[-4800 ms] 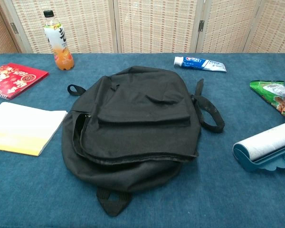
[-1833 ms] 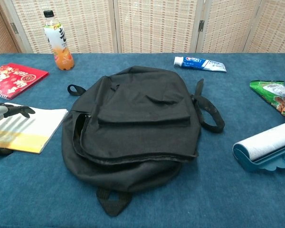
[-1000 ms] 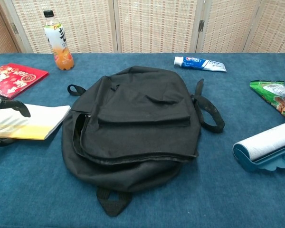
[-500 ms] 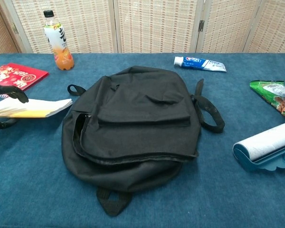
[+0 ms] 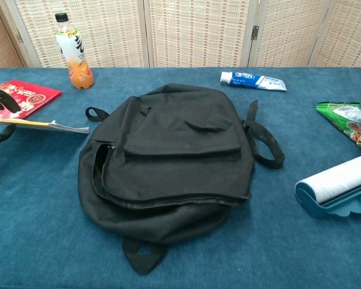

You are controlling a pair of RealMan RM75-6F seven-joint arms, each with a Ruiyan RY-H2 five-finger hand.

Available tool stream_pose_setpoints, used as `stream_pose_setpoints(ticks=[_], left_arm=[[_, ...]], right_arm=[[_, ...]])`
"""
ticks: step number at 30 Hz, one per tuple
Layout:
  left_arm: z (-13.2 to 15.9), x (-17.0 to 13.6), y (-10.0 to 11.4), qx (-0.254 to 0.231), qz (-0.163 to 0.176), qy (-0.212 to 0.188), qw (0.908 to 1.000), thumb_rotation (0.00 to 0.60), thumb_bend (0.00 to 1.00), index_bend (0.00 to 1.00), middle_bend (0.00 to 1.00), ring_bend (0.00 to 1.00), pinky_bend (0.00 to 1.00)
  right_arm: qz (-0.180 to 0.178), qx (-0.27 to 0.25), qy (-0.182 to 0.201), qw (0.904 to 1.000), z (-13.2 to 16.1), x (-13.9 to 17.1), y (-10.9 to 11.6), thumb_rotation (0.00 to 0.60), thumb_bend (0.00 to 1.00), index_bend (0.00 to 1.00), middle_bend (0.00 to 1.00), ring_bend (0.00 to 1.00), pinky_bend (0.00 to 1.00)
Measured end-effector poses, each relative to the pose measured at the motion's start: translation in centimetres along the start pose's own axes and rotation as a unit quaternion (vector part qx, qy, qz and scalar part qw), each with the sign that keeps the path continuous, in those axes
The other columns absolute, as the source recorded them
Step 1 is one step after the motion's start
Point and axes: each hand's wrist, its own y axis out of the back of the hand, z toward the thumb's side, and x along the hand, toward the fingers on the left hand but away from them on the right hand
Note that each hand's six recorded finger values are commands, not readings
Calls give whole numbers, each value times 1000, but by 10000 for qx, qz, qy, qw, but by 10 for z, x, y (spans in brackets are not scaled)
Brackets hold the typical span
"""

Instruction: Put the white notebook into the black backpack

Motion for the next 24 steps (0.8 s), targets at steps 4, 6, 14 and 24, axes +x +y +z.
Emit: stream_pose_setpoints(ticks=[4,6,14,24], left_arm=[[-2,1,4,-43,159,55,9998,600,372,468,423,360,229],[-2,0,5,-67,213,62,9997,600,359,491,429,364,230],[-5,-2,7,-41,294,62,9995,600,347,592,483,390,231],[-9,-6,7,81,311,25,9995,600,434,692,529,431,252]], right_arm=[[11,5,-27,10000,-2,0,-1,600,199,31,121,109,68],[12,5,-37,10000,-2,0,-1,600,199,31,121,109,68],[15,22,-54,10000,-4,-1,-1,600,199,31,121,108,68],[13,32,-38,10000,-3,-1,-1,600,198,31,122,109,68]])
